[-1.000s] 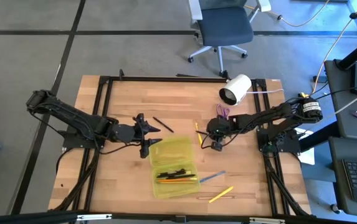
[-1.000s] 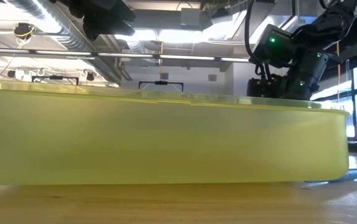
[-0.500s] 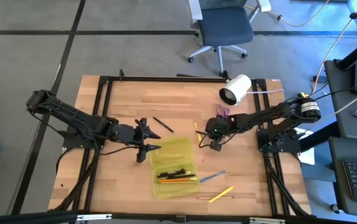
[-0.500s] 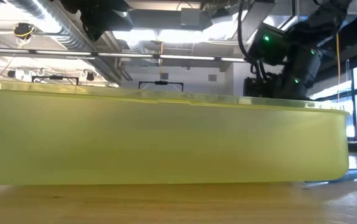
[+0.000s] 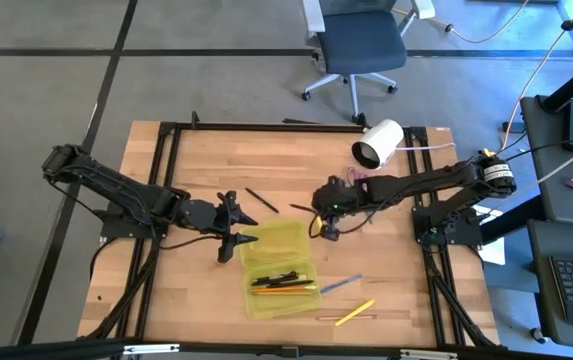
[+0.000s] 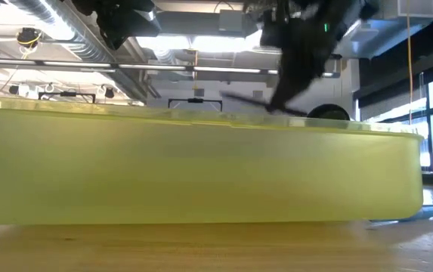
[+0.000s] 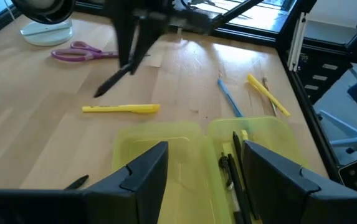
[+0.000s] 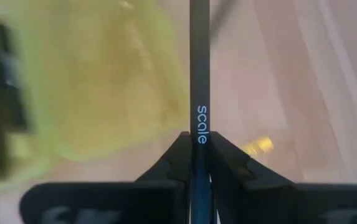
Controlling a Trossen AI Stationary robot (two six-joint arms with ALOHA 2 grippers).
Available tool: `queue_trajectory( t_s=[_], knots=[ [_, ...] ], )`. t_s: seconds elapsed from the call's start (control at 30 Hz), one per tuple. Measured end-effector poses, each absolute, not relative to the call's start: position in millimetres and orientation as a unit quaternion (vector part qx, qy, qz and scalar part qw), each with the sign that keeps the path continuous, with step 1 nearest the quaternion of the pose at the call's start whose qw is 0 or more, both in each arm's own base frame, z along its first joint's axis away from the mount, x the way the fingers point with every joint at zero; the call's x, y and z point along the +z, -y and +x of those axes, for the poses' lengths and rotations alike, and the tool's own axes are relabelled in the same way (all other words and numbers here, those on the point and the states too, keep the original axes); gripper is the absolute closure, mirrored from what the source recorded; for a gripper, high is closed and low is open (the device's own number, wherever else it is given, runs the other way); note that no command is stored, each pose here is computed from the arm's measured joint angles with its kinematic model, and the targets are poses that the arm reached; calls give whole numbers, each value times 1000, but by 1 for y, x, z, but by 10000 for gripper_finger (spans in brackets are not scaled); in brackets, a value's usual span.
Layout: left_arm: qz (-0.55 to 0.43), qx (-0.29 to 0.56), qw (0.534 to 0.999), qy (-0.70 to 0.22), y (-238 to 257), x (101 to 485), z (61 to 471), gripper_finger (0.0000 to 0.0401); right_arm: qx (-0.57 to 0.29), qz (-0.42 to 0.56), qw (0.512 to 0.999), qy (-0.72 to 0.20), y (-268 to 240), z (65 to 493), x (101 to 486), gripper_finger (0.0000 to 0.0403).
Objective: Pick & place school supplies into a supply box
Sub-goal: Put the black pen into the yellow supplies box
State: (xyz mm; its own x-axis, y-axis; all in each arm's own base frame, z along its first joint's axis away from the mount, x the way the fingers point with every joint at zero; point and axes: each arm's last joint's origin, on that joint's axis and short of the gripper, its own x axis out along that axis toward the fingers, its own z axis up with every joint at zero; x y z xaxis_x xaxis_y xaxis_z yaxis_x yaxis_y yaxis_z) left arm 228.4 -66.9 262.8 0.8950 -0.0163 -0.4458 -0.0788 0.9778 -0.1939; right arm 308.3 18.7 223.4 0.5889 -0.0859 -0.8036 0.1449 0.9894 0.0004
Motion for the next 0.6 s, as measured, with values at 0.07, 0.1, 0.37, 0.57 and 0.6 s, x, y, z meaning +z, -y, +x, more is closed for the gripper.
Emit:
queue_trajectory(
  t_s=[0.07,0.1,0.37,0.57,0.6],
  knots=[
    [-104,16,968,-229,67,263,228,207,-39,31,901,-432,-33,313,236,362],
    [-104,16,968,-229,67,263,228,207,-27,32,905,-423,-41,314,241,362],
    [-104,16,968,-229,67,263,228,207,62,52,940,-332,-108,321,267,362],
    [-117,-46,961,-248,71,262,227,206,90,89,934,-335,-149,333,235,361],
    [-120,-60,959,-251,72,262,227,207,90,93,931,-341,-155,335,227,361]
  ],
)
